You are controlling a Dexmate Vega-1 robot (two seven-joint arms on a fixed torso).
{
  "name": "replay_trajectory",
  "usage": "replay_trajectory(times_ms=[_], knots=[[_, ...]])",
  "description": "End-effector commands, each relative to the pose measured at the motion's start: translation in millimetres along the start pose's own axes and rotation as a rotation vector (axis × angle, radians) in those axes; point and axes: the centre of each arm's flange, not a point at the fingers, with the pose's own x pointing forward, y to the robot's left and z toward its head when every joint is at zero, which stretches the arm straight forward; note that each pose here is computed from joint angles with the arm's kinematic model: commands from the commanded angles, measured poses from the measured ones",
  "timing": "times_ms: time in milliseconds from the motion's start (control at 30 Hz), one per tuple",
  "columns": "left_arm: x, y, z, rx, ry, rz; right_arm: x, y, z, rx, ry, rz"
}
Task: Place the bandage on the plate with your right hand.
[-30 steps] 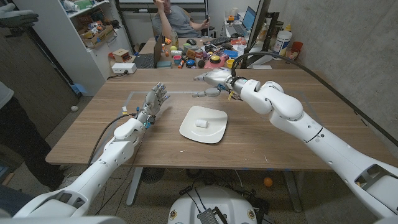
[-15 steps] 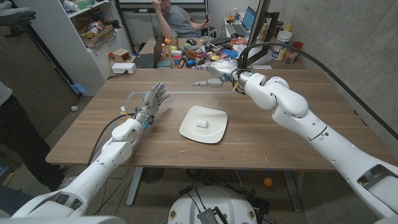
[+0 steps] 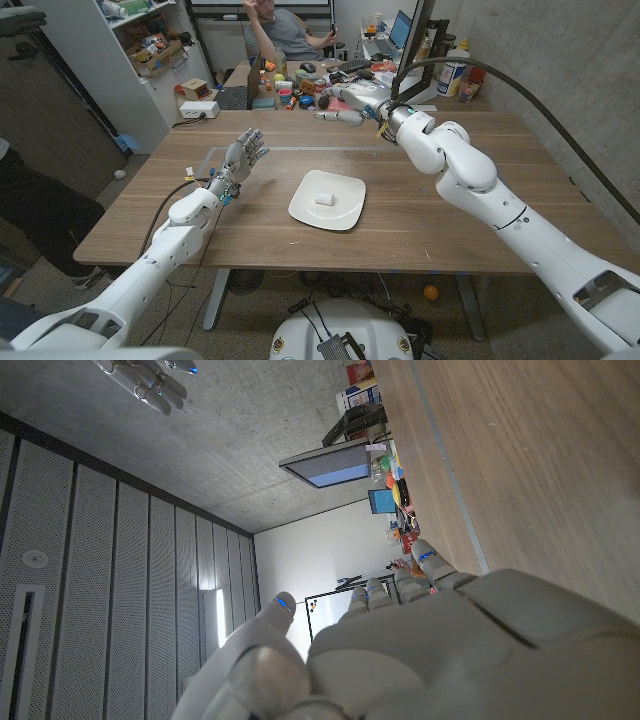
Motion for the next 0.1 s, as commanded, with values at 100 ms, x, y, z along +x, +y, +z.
replay_trajectory(times_ms=[100], knots=[[-23.6,14.5,12.7,0.041,-0.023,-0.038,-25.3,-3.2,9.8,0.009,0.086,-0.074]])
